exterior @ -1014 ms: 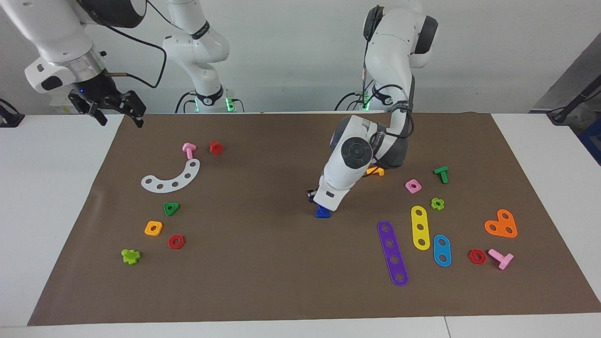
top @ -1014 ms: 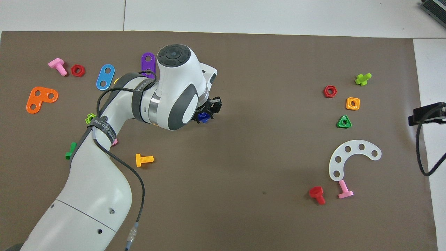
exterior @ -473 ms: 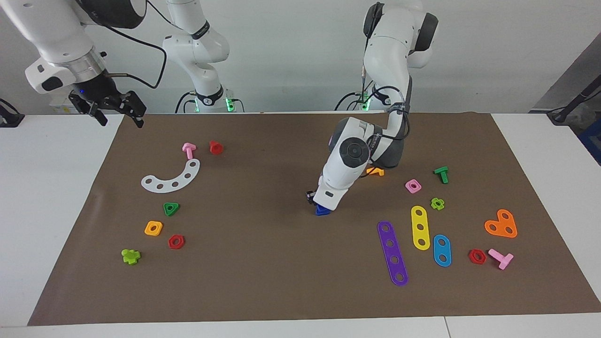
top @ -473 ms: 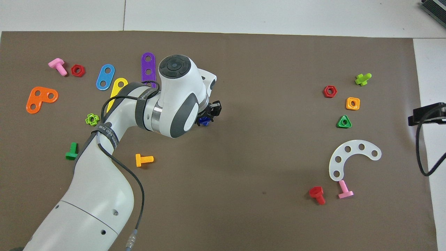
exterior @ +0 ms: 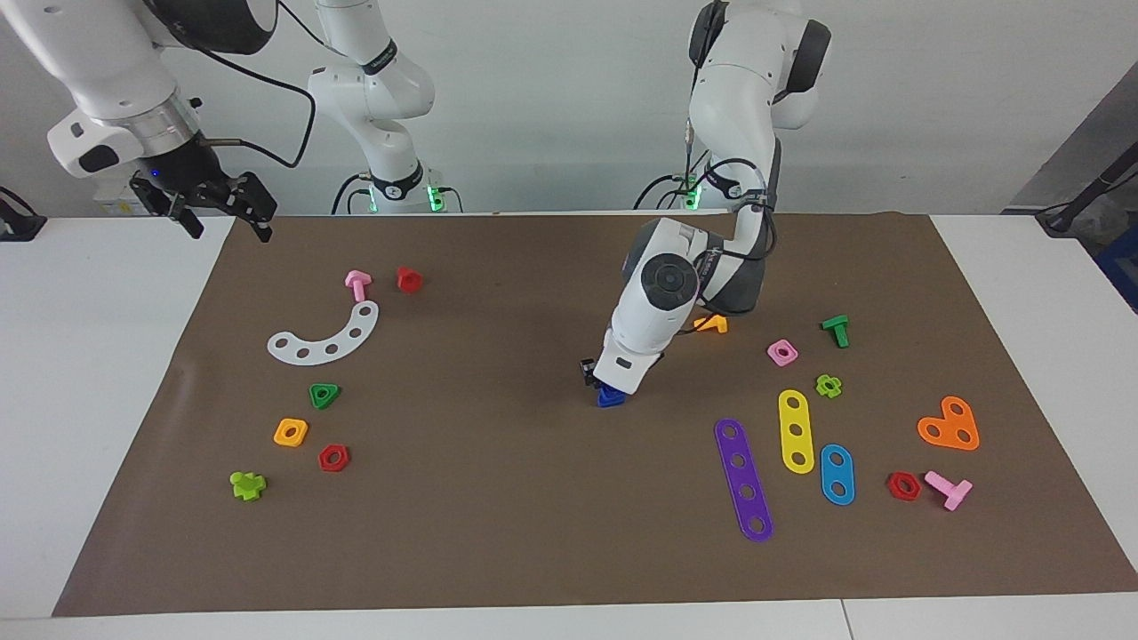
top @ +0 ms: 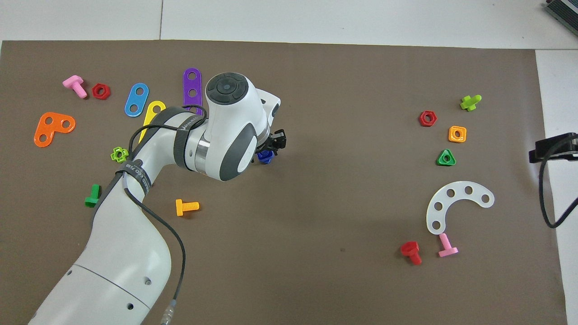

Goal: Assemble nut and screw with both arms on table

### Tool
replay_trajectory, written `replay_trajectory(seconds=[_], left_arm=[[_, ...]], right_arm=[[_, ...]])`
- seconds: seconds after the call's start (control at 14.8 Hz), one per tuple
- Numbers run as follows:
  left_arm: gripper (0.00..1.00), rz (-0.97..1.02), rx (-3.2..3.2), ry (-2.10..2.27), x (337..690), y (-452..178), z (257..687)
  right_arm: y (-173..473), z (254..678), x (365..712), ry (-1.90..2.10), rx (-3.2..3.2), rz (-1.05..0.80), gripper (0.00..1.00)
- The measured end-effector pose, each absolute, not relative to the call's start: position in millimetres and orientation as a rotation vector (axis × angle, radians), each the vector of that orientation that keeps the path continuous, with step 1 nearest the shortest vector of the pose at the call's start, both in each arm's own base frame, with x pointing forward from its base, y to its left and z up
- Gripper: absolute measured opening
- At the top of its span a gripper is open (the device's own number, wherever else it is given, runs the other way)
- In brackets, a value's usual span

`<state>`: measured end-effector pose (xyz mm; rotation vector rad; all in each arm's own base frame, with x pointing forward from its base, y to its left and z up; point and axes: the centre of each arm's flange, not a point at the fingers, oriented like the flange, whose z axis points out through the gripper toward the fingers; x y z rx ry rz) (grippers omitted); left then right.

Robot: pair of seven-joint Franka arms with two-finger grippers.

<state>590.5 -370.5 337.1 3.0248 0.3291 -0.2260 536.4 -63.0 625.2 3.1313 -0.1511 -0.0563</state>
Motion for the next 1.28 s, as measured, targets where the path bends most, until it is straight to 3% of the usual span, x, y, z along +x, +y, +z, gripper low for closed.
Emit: replay_trajectory(seconds=[0.14, 0.2, 0.47, 0.81, 1.01, 1.28], left_arm=[[0.97, -0.214, 3.027, 0.322, 591, -370, 346], [1.00, -0.215, 3.029, 0.321, 593, -370, 352], [1.00, -0.159, 3.036, 0.342, 630, -320, 410], [1.00, -0.054, 3.037, -0.005, 671, -153, 482], [1.00, -0.026, 3.102, -0.182, 676, -76, 499], [1.00, -0.037, 3.162, -0.246, 654, -69, 542]], right_arm=[[-63, 625, 536, -0.151, 3.131, -0.056, 1.00], [-63, 625, 536, -0.151, 3.131, -0.056, 1.00], [-63, 625, 536, -0.151, 3.131, -0.056, 1.00], [-63, 626, 536, -0.157, 3.131, -0.055, 1.00], [-60, 626, 537, -0.194, 3.129, -0.055, 1.00], [-53, 625, 537, -0.227, 3.125, -0.057, 1.00]])
